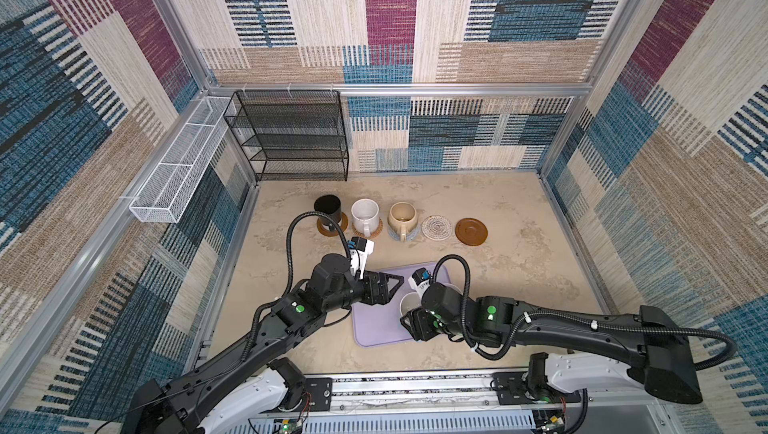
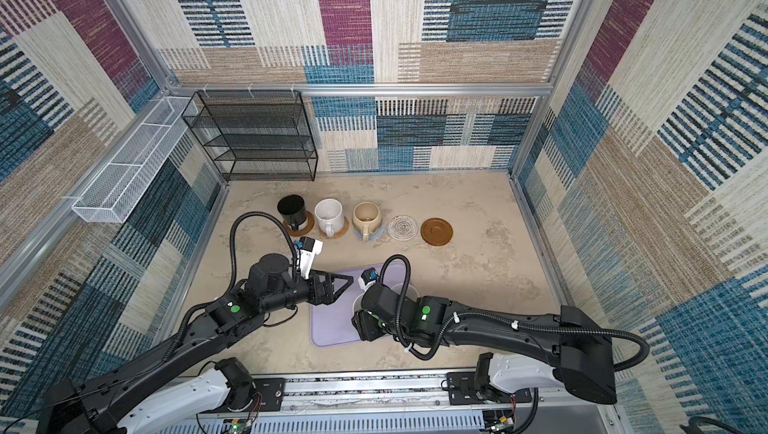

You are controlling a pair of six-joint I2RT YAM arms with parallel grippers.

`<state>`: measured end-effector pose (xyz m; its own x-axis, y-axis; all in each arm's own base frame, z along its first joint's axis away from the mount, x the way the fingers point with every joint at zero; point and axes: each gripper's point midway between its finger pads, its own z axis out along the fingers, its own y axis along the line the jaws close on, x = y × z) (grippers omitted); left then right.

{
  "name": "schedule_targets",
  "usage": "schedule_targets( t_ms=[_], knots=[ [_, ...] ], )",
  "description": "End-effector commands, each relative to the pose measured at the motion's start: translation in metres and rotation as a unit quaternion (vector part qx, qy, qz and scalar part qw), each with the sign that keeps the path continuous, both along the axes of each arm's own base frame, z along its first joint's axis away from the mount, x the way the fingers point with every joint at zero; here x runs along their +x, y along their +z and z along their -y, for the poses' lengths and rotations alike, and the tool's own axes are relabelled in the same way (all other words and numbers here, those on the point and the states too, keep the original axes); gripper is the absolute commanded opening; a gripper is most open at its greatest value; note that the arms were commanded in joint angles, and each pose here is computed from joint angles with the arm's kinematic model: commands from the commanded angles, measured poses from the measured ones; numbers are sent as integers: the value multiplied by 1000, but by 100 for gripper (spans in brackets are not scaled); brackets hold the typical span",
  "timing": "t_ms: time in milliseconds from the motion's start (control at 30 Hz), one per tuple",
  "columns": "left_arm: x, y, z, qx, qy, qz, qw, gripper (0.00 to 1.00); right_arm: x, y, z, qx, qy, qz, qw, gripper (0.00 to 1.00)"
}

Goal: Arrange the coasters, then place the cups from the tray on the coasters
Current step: 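Lower the right gripper onto the light blue mug's handle on the tray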

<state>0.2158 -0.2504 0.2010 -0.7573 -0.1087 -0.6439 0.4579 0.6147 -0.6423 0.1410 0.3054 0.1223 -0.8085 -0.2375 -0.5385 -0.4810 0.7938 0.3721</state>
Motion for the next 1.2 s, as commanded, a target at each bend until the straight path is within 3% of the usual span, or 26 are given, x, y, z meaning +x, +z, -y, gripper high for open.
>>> schedule_targets(
  t_ms=[0,233,400,600,867,1167],
  knots=[
    [-1,13,6,-25,-16,16,999,92,4,3,3,3,-19,10,1000,65],
    [1,11,5,-22,-13,13,1000,92,20,27,3,-4,-32,61,998,66],
    [-2,11,3,-21,-20,17,999,92,13,23,9,-6,-42,34,999,65],
    [-11,14,6,-58,-75,5,996,91,-8,10,16,-10,-38,2,999,62],
    [-7,10,6,-59,-72,-2,996,91,-8,-13,2,-30,-26,7,999,60],
    [-2,6,3,-53,-57,-10,997,92,15,-41,3,-92,-72,41,992,40]
  ],
)
